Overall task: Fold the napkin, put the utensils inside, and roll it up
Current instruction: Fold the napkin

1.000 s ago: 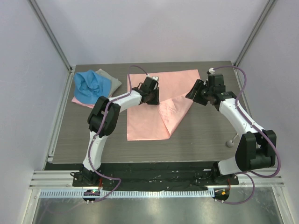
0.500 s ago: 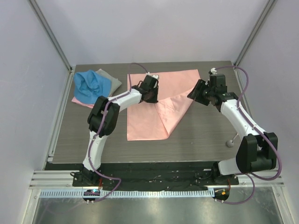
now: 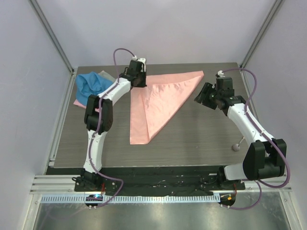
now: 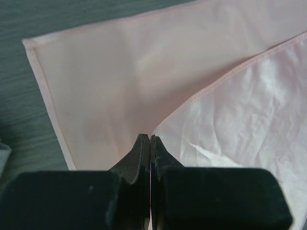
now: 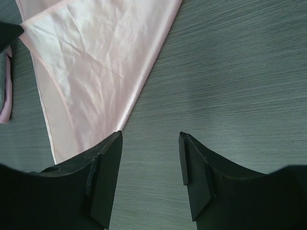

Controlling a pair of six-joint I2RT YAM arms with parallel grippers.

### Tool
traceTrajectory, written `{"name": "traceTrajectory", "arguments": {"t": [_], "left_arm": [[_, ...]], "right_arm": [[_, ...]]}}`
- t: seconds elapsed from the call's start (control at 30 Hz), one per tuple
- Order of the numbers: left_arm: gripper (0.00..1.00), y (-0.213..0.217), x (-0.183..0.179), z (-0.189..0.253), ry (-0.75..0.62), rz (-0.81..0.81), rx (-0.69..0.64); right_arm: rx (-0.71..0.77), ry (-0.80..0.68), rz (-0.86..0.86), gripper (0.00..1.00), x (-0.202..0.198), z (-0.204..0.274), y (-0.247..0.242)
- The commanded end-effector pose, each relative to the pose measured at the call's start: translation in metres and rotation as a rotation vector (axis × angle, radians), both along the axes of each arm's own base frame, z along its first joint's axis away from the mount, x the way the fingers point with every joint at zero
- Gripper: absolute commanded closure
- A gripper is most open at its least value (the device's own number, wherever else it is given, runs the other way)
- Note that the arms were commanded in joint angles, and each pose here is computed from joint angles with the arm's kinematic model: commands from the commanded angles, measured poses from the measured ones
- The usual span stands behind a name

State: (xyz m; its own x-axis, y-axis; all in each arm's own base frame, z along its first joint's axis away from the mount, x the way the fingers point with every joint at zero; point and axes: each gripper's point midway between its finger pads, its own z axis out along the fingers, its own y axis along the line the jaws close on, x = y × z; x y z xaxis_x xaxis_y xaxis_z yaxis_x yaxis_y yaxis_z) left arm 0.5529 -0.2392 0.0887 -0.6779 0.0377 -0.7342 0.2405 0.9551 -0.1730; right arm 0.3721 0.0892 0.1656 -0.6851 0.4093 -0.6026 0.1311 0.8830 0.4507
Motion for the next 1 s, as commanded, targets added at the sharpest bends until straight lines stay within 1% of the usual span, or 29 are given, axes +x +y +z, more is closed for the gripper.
{"name": "traceTrajectory", "arguments": {"t": [0.0, 0.07, 0.13, 0.17, 0.23, 0.43, 0.6, 0.83, 0.97], "left_arm": [[1.00, 0.007, 0.018, -0.002, -0.010, -0.072, 0.054], [1.00, 0.012, 0.030, 0.003, -0.025, -0.071, 0.047], [1.00, 0.018, 0.036, -0.009, -0.008, -0.069, 0.061], [1.00, 0.019, 0.043, 0.000, -0.030, -0.067, 0.056], [1.00, 0.026, 0.050, -0.008, -0.026, -0.065, 0.060], [1.00, 0.040, 0.075, -0.001, -0.081, -0.039, 0.037], [1.00, 0.050, 0.086, 0.002, -0.107, -0.026, 0.002], [1.00, 0.056, 0.100, 0.003, -0.147, -0.021, -0.006], [1.00, 0.068, 0.109, 0.007, -0.174, 0.006, -0.018]], "right_arm": [[-0.025, -0.045, -0.013, 0.42, 0.001, 0.011, -0.006], [-0.026, -0.042, -0.018, 0.41, 0.001, 0.010, -0.007], [-0.028, -0.041, -0.027, 0.42, 0.001, 0.009, -0.009], [-0.028, -0.043, -0.028, 0.42, 0.001, 0.010, -0.009], [-0.029, -0.039, -0.034, 0.42, -0.001, 0.008, -0.009], [-0.037, -0.026, -0.059, 0.42, -0.001, 0.002, -0.013], [-0.035, -0.010, -0.069, 0.42, -0.002, -0.003, -0.014], [-0.036, 0.009, -0.074, 0.42, -0.002, -0.010, -0.014], [-0.037, 0.017, -0.080, 0.41, -0.002, -0.013, -0.015]]}}
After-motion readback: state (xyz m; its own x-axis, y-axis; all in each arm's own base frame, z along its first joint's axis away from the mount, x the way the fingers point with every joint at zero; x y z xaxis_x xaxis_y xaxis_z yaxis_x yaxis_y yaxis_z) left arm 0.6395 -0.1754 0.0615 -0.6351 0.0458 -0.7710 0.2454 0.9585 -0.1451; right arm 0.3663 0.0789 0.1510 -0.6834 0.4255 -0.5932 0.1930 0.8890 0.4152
